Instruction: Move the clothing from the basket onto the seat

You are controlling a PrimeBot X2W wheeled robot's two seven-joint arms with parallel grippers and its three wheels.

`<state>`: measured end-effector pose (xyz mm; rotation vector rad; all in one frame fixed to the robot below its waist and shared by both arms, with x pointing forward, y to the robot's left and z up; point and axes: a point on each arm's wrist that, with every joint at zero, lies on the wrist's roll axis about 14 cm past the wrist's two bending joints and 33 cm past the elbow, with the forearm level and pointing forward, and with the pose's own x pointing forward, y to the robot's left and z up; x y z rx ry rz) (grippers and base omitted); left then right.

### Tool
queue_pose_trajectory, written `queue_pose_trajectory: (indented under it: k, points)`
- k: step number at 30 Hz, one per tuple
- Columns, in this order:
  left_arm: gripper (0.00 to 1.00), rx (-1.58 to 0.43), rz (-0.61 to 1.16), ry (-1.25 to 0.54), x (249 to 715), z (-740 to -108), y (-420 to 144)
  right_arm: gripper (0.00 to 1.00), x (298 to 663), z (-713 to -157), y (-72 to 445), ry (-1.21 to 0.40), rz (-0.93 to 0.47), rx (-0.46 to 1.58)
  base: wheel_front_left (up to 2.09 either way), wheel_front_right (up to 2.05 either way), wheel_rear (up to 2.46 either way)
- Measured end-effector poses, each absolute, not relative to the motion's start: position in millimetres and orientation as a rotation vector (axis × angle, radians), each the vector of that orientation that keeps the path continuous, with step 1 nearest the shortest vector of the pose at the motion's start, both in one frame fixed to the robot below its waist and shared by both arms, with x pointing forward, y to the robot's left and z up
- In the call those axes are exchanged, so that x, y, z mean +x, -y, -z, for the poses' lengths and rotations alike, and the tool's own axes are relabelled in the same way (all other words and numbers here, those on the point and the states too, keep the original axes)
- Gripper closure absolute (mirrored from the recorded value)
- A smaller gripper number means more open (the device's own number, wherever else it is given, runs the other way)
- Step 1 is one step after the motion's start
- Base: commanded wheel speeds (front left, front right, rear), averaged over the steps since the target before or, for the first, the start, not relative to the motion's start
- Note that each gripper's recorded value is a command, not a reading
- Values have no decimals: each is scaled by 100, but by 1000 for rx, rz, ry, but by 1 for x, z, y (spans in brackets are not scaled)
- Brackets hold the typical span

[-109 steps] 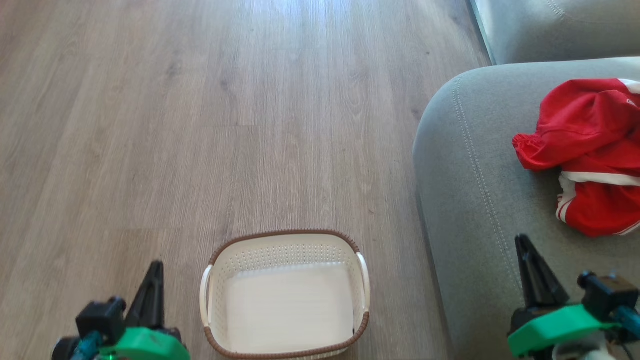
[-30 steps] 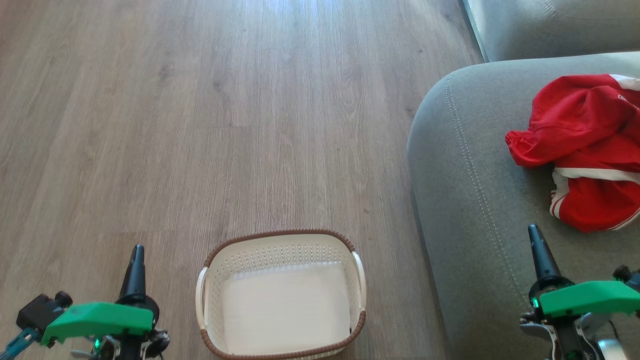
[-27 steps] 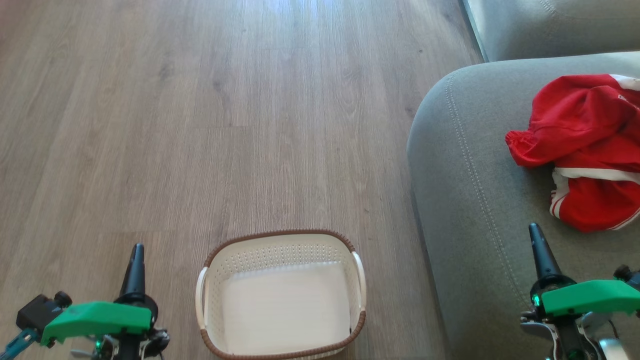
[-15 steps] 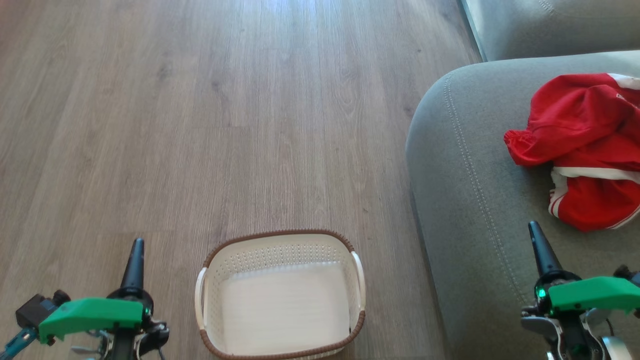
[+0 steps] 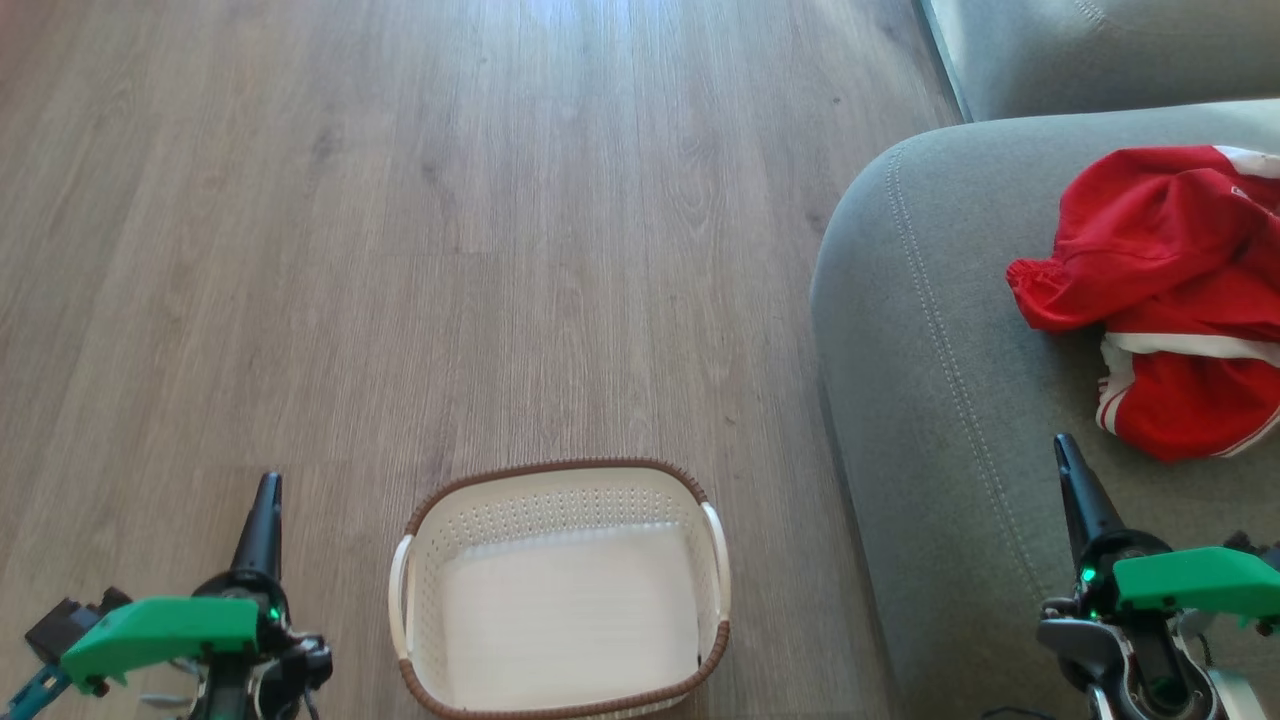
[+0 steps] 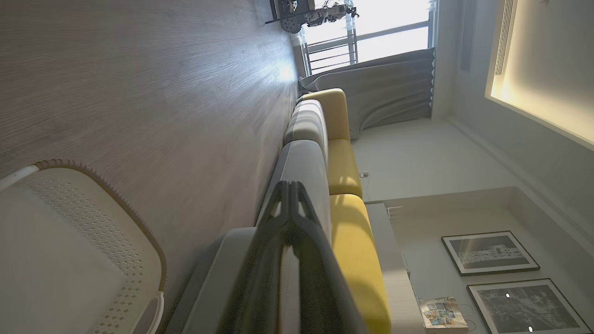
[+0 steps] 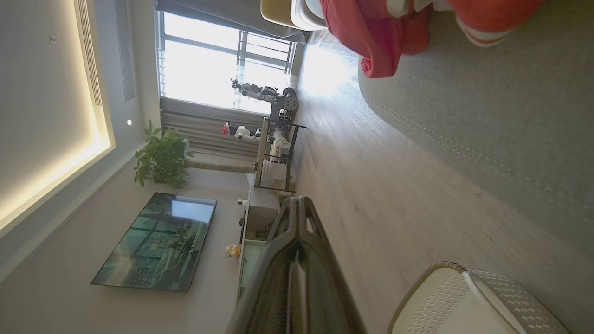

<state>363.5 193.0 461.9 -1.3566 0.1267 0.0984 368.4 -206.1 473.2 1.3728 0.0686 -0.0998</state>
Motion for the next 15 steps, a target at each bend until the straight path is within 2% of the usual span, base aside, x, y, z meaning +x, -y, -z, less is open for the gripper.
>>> queue_pose_trajectory:
  k: [15]
  points:
    - [100,-1533,-68,-109,370,-471,-190,100,371,-475,210,-51,102,1532,0,0,0]
